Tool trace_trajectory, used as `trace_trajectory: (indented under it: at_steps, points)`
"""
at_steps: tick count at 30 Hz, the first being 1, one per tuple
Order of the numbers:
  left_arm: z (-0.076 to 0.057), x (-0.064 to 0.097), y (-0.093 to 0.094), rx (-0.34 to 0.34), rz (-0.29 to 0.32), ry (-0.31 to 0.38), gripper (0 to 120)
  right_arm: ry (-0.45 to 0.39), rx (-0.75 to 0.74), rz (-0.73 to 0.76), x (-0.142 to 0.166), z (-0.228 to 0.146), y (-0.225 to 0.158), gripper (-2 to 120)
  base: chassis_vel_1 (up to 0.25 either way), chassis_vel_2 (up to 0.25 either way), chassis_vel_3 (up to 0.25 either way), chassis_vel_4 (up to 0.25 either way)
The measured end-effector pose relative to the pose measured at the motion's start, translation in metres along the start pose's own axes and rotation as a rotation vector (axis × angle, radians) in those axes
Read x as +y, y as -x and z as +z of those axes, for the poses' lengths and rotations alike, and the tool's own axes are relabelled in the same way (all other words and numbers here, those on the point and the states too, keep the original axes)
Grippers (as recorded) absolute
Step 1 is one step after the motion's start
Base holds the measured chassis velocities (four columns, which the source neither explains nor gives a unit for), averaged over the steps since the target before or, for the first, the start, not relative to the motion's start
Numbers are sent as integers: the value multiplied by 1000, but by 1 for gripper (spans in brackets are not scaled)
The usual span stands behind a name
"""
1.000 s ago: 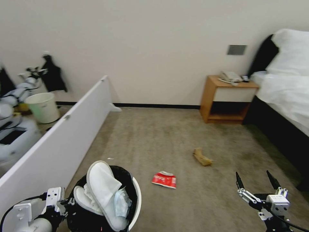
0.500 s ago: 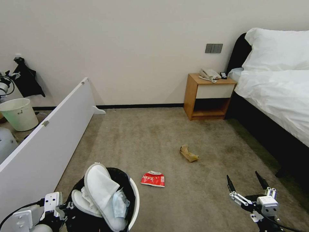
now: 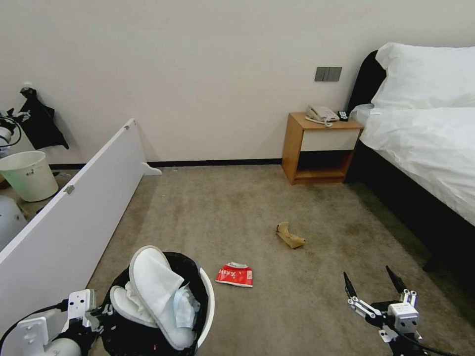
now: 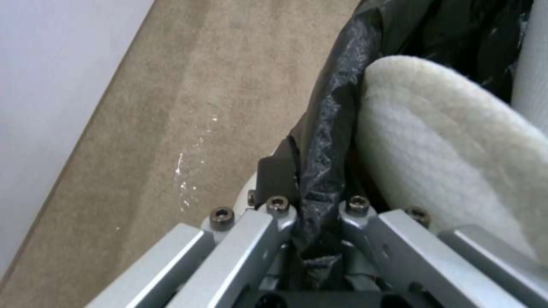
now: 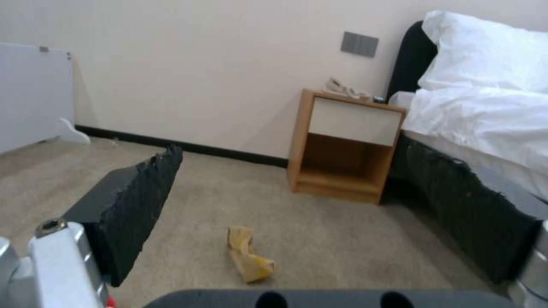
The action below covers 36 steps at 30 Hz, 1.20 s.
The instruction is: Pick up the trash bin, then pick up the garbage from the floor and place it into the trash bin.
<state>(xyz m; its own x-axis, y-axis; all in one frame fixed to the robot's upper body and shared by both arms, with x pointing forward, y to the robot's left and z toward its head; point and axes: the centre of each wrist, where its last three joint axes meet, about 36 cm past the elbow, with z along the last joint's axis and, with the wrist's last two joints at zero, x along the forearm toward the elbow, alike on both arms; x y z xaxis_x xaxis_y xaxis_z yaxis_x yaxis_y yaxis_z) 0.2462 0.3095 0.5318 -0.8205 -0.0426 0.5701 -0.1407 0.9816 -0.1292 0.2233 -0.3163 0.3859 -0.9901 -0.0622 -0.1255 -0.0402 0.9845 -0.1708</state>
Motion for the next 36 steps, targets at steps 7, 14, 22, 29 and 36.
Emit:
trace_trajectory:
  at_steps: [7, 14, 22, 29, 36]
  points:
    - [-1, -1, 1, -5, 4, 0, 1, 31, 11, -11, -2, 7, 0, 100, 0, 0, 0, 0]
    - [-1, 0, 1, -5, 3, 0, 1, 41, 15, -7, -1, 8, 2, 100, 0, 0, 0, 0]
    - [-4, 6, 4, -21, -35, 8, 1, 47, 15, -14, -3, 8, 3, 100, -52, 48, 45, -51]
    - [-3, 10, 5, -20, -51, 8, 1, 52, 13, -17, -6, 8, 5, 100, -48, 72, 57, -57]
    - [-4, 19, 8, -17, -76, 5, 1, 55, 10, -20, -8, 8, 7, 100, -57, 50, 48, -41]
